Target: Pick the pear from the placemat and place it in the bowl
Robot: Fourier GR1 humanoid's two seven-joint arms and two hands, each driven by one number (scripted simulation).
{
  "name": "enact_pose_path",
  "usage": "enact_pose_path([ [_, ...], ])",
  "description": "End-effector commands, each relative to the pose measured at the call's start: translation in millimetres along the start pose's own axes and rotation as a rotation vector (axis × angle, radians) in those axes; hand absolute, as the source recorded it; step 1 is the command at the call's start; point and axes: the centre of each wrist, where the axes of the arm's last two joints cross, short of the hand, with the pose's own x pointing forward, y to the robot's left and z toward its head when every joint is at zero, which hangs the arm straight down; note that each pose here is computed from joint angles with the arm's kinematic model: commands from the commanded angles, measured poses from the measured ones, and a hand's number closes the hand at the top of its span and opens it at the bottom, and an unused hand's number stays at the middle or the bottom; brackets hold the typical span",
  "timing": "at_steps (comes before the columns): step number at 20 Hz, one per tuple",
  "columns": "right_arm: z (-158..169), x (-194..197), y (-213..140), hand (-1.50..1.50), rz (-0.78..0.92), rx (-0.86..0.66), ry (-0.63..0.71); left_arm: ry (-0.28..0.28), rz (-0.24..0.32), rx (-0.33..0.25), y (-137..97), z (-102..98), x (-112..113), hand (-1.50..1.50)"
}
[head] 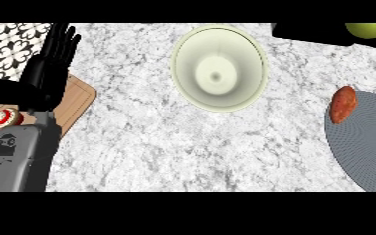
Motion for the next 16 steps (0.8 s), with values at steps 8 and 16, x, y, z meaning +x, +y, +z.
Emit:
enact_pose_path([
  [8, -85.4, 35.6, -9.2, 1.5, -0.325, 0.174, -0.258, 0.019, -0.016, 0.062, 12.2, 1.2, -8.2, 0.0],
  [16, -149.2, 77.8, 18.4, 1.5, -0.312, 0.34, -0.322, 0.023, -0.013, 0.084, 22.7, 7.0, -8.0, 0.0],
])
